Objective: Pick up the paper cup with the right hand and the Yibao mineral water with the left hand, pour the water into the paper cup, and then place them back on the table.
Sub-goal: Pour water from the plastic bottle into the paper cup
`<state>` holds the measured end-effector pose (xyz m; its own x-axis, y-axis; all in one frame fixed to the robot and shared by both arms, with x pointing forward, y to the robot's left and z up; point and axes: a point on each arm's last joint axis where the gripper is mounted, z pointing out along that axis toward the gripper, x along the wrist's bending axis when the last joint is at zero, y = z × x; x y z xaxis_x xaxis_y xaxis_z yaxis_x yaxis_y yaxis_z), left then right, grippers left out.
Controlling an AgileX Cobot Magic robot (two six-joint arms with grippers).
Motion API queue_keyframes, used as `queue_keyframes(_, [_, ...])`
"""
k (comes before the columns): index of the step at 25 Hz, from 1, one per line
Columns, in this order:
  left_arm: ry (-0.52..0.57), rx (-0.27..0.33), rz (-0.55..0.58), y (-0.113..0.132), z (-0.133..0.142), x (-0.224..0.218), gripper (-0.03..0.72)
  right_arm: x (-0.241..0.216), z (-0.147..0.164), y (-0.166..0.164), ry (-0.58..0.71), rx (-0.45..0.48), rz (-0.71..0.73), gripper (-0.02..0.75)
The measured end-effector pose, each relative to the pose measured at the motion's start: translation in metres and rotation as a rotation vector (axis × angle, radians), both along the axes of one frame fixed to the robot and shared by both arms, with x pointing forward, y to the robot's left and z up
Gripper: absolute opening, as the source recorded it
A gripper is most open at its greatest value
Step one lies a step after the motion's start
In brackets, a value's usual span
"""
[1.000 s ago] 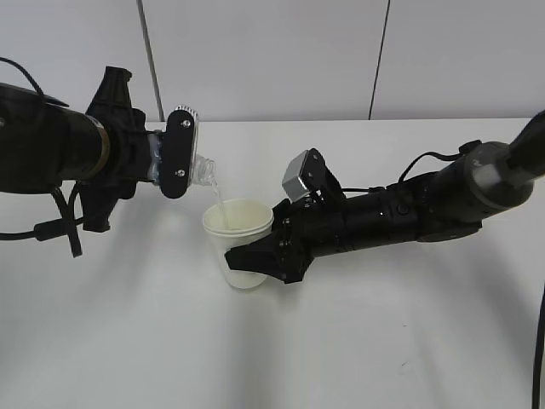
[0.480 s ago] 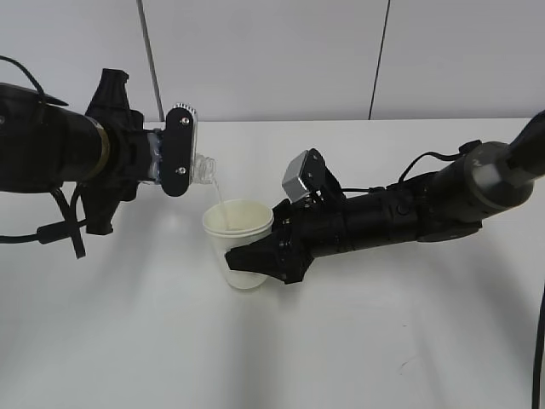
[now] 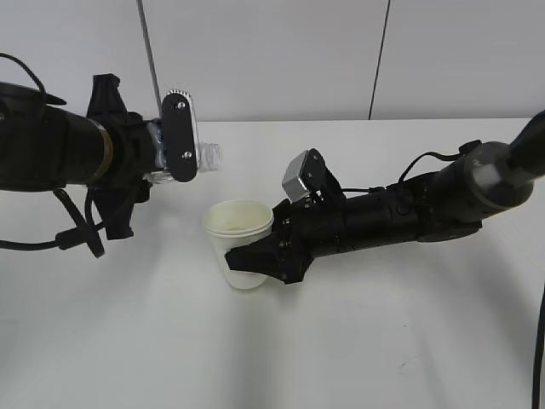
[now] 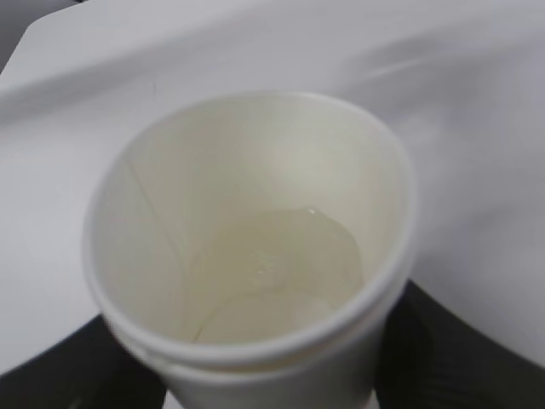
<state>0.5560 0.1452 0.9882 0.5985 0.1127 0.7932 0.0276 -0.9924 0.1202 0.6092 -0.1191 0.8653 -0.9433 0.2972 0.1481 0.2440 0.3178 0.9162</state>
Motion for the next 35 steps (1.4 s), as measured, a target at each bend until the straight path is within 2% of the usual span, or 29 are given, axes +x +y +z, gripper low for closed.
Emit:
queue_keyframes(8, [0.021,-0.270,0.190,-0.001,0.000,0.000,0.351,0.004,0.003,0.000,0.010,0.037,-0.057,0.491])
queue_keyframes(11, [0.031,-0.352,0.237,-0.002,0.000,0.000,0.351,0.007,0.005,0.000,0.018,0.062,-0.097,0.491])
queue_keyframes(15, [0.039,-0.415,0.275,-0.003,0.000,-0.001,0.351,0.013,0.006,-0.002,0.032,0.084,-0.175,0.491])
queue_keyframes(24, [0.053,-0.510,0.334,-0.002,-0.001,0.000,0.351,0.023,0.003,-0.011,0.059,0.073,-0.308,0.491])
queue_keyframes(35, [0.116,-0.725,0.410,0.015,-0.001,0.012,0.351,0.037,0.003,-0.044,0.103,0.096,-0.416,0.489])
